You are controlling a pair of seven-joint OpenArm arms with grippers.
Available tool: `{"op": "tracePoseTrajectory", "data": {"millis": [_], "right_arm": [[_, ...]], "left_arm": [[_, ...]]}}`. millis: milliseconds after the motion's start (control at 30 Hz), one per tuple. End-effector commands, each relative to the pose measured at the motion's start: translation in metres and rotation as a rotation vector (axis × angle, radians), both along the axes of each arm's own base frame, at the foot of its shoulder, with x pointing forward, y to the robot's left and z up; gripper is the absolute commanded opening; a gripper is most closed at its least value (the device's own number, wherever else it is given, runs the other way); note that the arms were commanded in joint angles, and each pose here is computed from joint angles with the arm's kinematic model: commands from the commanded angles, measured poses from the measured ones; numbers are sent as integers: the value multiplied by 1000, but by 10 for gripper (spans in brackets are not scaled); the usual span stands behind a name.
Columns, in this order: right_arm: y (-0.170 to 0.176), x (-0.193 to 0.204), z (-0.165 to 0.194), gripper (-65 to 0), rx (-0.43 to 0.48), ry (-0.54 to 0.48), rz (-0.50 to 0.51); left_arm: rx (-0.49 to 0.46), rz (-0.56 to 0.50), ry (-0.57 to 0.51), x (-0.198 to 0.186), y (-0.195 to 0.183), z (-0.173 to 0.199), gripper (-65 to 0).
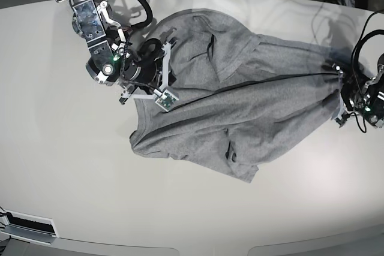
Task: Layout the t-shirt on the table in an organized manner, then fold the t-shirt properly
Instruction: 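Release the right gripper and smooth the shirt flat while the left holds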
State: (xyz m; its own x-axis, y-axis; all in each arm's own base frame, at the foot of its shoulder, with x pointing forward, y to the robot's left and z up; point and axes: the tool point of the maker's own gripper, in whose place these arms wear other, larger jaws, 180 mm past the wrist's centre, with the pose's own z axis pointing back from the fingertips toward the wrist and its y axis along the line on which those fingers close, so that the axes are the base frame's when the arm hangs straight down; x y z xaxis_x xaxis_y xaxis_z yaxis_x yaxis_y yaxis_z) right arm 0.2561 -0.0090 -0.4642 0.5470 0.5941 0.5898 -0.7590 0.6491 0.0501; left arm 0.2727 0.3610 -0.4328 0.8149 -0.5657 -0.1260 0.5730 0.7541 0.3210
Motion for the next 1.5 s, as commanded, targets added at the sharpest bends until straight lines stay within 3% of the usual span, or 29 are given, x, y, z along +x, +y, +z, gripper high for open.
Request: {"op": "tracePoseTrajectory", "data": {"millis": [0, 167, 267, 333, 400, 633, 767, 967, 1100, 1267, 1467], "right_arm": [[2, 8, 4, -650, 20, -14, -4], [-13, 3, -24, -650, -33, 71, -35], [-24, 0, -31, -650, -97, 102, -54], [-42, 2, -36, -650, -195, 109, -82], [-64, 4, -40, -650, -291, 122, -134], [-133, -3, -44, -650, -498, 198, -355], [-165, -22, -43, -650, -613, 298, -483], [-175, -56, -42, -650, -723, 470, -426], [-168, -47, -38, -650, -698, 428, -363], [-145, -1, -3, -650, -587, 214, -326], [-99, 46, 63, -650, -386, -71, -257]], "left_arm": [[-1, -4, -64, 18, 5, 14, -650], [-36, -27, -116, 33, -4, 17, -650], [-25, -13, -121, 35, -2, 20, -462], [-7, -6, -108, 34, 1, 22, -321], [10, -2, -97, 32, 4, 23, -246], [29, 4, -101, 33, 12, 28, -242], [29, 4, -102, 34, 12, 29, -242], [29, 4, -102, 34, 12, 29, -243], [24, 6, -124, 42, 11, 35, -243], [-39, 20, -188, 69, -2, 57, -243], [-308, -75, -176, 85, -62, 70, -243]]}}
